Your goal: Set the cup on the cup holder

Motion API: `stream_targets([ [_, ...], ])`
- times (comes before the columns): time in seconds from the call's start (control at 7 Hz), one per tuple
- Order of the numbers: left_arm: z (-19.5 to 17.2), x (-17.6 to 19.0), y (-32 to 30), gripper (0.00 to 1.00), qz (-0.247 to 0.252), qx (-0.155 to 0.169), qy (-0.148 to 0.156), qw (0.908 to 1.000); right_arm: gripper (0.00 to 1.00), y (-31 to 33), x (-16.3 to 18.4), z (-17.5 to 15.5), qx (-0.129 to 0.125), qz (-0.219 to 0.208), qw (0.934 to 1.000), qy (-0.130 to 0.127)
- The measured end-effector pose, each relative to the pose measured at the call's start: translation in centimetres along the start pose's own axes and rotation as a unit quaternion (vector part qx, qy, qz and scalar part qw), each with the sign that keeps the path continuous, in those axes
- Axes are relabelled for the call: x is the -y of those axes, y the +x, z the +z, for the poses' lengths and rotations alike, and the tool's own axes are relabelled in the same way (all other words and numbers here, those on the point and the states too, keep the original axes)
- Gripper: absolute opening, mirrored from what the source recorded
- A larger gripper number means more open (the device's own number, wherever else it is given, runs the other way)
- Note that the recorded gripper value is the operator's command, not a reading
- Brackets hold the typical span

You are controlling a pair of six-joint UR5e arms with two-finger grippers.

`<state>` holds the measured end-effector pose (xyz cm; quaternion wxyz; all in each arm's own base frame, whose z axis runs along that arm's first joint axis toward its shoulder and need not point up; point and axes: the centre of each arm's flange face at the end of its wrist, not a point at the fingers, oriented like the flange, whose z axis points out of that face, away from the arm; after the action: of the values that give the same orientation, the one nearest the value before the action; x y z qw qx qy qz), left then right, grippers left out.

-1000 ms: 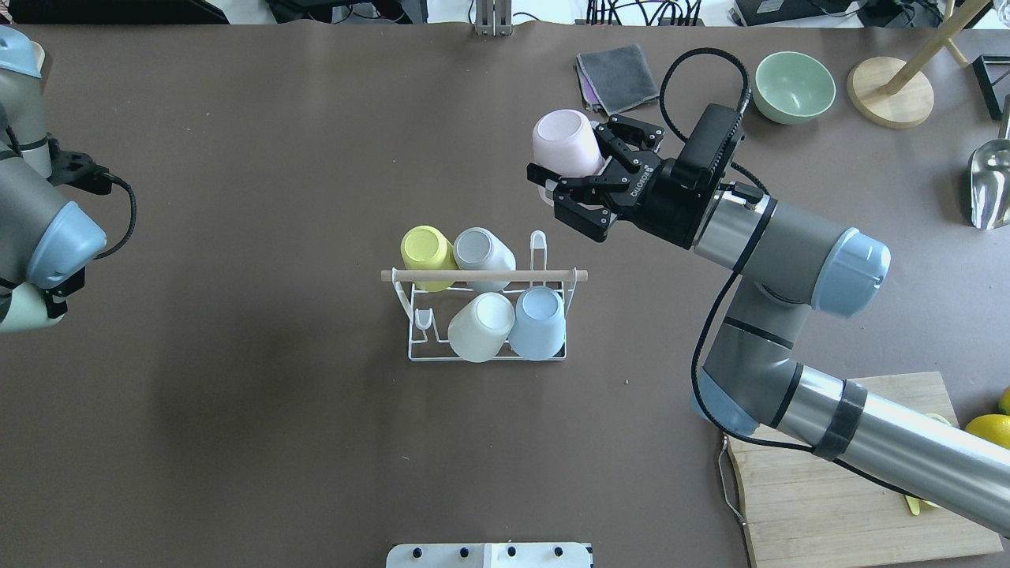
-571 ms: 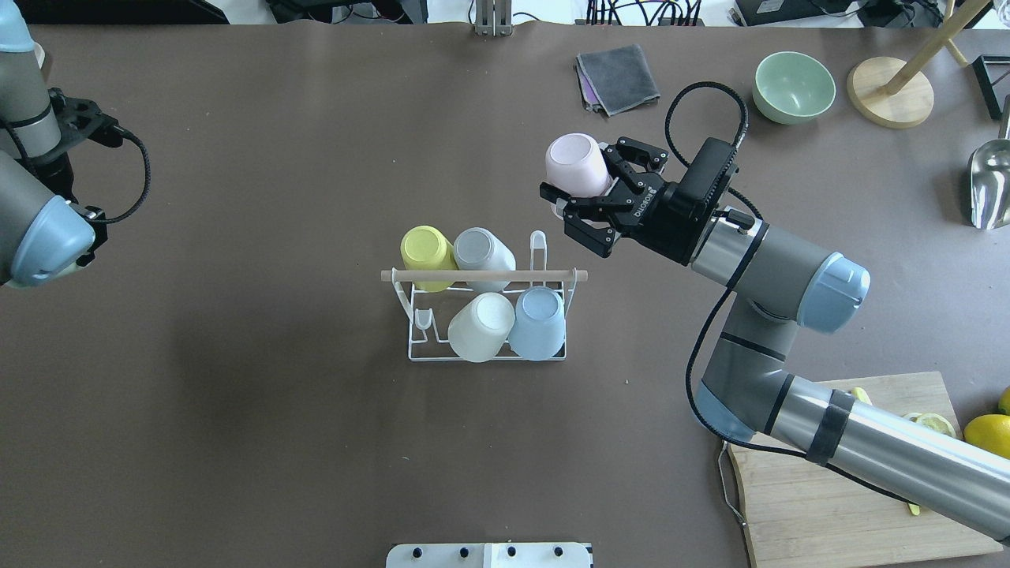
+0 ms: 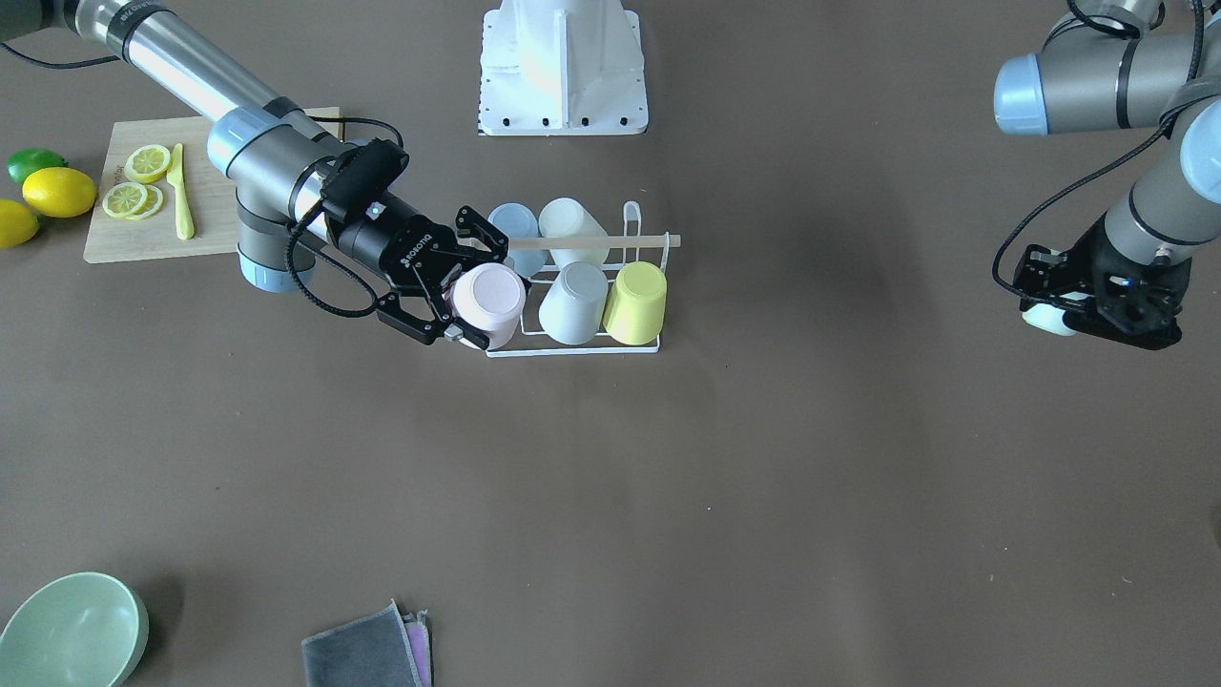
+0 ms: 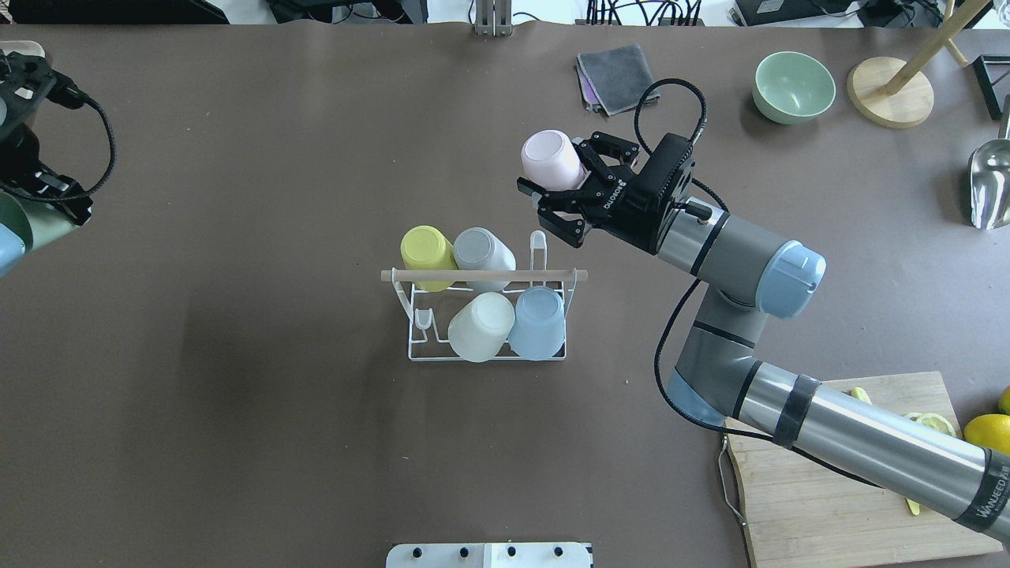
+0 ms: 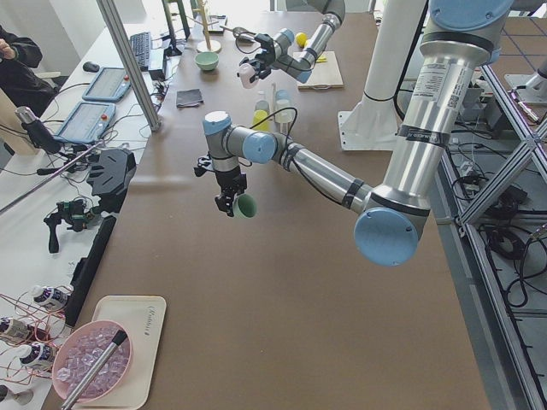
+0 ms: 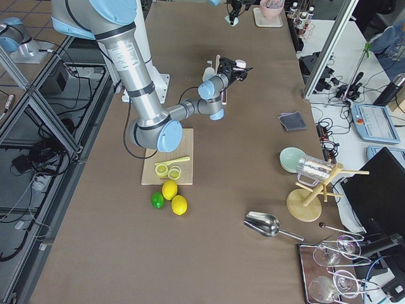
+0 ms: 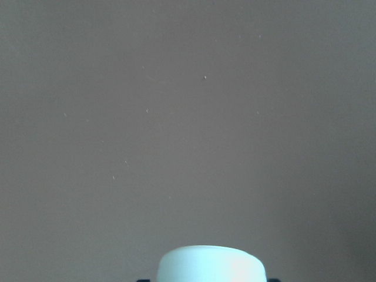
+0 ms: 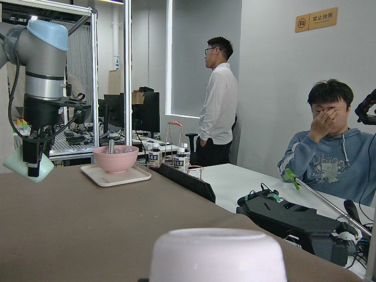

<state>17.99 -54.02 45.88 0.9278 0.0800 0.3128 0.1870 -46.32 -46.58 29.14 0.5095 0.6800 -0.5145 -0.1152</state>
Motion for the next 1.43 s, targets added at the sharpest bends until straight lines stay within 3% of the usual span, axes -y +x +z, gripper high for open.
stream_targets([
  [0.29,-1.1,-3.0,0.0,0.00,-0.023,-0.028,0.107,0.9936,0.00,0.1,-0.2,0.4,0.001,-0.002,1.0000,-0.004],
  [0.57,-2.1,-3.0,1.9,0.00,-0.040,-0.080,0.198,0.9761,0.00,-0.2,0.3,1.3,0.003,-0.003,0.9999,-0.010],
  [1.0,-4.6,-2.0,7.1,0.00,0.021,-0.160,0.301,0.9400,0.00,-0.7,0.5,2.3,0.011,-0.005,0.9996,-0.027],
  [1.43,-7.9,-2.4,10.9,0.00,0.064,-0.245,0.391,0.8849,0.00,-2.0,0.1,2.3,0.039,-0.001,0.9986,-0.037],
])
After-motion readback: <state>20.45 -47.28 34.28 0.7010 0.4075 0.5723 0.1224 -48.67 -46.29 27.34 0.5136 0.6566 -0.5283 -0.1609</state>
